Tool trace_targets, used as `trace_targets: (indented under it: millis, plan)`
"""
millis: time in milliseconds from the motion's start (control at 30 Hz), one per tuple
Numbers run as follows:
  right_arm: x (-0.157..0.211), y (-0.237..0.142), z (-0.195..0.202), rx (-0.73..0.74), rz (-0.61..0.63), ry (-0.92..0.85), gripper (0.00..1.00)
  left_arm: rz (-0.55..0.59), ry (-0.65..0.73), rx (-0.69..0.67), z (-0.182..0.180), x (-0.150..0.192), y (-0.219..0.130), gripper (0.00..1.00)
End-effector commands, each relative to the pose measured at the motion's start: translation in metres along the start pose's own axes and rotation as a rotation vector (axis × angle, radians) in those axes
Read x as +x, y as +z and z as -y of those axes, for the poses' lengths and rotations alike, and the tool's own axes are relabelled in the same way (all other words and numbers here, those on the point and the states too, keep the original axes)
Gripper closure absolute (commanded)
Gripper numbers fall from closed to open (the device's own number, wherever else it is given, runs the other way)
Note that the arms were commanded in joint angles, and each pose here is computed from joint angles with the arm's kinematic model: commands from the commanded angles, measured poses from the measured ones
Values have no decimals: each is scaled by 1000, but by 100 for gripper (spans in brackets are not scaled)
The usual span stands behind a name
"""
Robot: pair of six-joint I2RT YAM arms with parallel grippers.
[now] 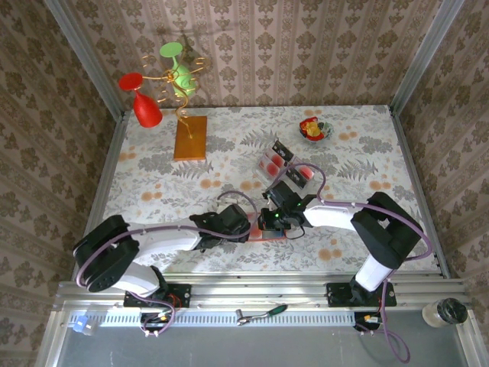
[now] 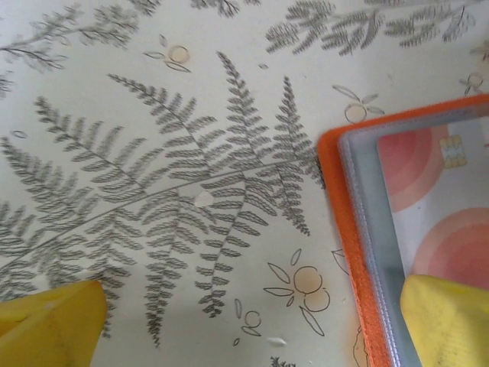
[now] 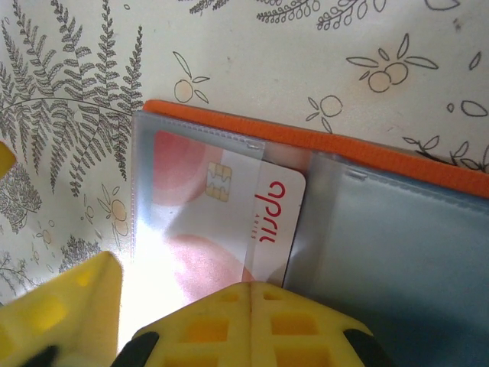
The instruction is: Put the credit cards into the card holder
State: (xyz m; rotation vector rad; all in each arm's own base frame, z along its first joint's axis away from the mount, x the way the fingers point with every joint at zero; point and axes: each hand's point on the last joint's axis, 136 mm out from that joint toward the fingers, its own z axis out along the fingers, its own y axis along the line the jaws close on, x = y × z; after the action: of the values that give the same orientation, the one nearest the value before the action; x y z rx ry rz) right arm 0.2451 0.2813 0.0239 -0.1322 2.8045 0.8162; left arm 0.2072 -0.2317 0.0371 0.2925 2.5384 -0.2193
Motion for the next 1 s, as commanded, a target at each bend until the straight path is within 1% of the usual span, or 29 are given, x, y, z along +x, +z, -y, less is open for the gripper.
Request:
trace_targets:
  millis: [0,200,367,633,767,967]
  plan:
    - [2,5,0,7,-15,8,98,4,-59,-5,-14,0,-7,0]
    - [1,4,-2,-3,-12,15,97,-7,-66,1,-19,5,-7,0]
    - [-1,0,-7,-11,-9,10,97,-36,-52,-2,-17,13,3,0]
    - [-16,-20,-14,13,33,-30,96,-55,-42,-18,-17,18,12,0]
    - [-20,-22,-11,32,37,-42,96,-64,-35,-24,-18,21,15,0]
    - [-18,-15,-1,68,25,-39,97,-67,-32,-27,-19,23,17,0]
